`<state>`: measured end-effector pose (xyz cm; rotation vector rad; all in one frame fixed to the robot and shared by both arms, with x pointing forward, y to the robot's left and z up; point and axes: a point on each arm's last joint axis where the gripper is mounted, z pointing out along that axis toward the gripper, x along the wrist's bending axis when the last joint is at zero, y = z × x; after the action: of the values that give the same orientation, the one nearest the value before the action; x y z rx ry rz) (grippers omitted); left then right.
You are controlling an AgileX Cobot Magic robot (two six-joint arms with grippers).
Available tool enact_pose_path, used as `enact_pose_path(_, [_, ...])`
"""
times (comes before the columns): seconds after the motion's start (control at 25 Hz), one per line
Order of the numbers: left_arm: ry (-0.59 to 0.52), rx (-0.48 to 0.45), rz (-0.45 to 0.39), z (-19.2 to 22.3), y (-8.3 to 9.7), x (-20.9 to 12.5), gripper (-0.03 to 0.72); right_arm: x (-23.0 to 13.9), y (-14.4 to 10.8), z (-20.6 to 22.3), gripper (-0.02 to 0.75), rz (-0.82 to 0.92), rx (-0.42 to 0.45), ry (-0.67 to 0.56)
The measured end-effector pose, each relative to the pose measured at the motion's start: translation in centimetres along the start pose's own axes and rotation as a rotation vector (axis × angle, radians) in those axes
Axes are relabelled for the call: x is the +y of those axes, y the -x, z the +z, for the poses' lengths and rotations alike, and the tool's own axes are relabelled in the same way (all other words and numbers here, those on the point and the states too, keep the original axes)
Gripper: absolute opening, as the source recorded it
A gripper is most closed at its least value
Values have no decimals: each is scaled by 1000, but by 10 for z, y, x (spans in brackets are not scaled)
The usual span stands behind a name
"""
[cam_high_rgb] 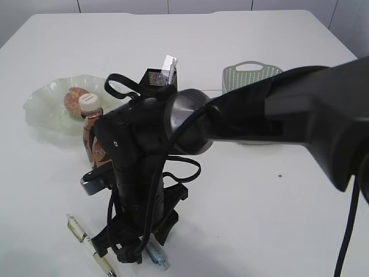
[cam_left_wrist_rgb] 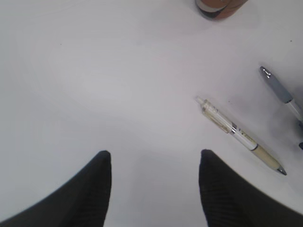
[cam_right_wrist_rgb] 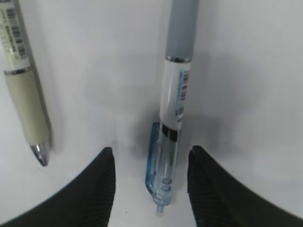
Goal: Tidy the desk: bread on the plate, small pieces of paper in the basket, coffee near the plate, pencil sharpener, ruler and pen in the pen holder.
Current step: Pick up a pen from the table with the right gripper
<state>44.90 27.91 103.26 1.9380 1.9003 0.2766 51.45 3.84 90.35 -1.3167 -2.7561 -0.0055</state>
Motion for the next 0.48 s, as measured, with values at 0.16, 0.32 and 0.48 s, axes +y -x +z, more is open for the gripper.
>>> enact_pose_path(0.16, [0, 0, 0, 0, 0, 0, 433, 1, 0, 1, 367, 4, 1, 6])
enact_pose_path(0.32, [0, 0, 0, 0, 0, 0, 433, 1, 0, 5, 367, 5, -1, -1])
enact_pose_path(0.48, [0, 0, 0, 0, 0, 0, 433, 1, 1, 10, 366, 8, -3, -13])
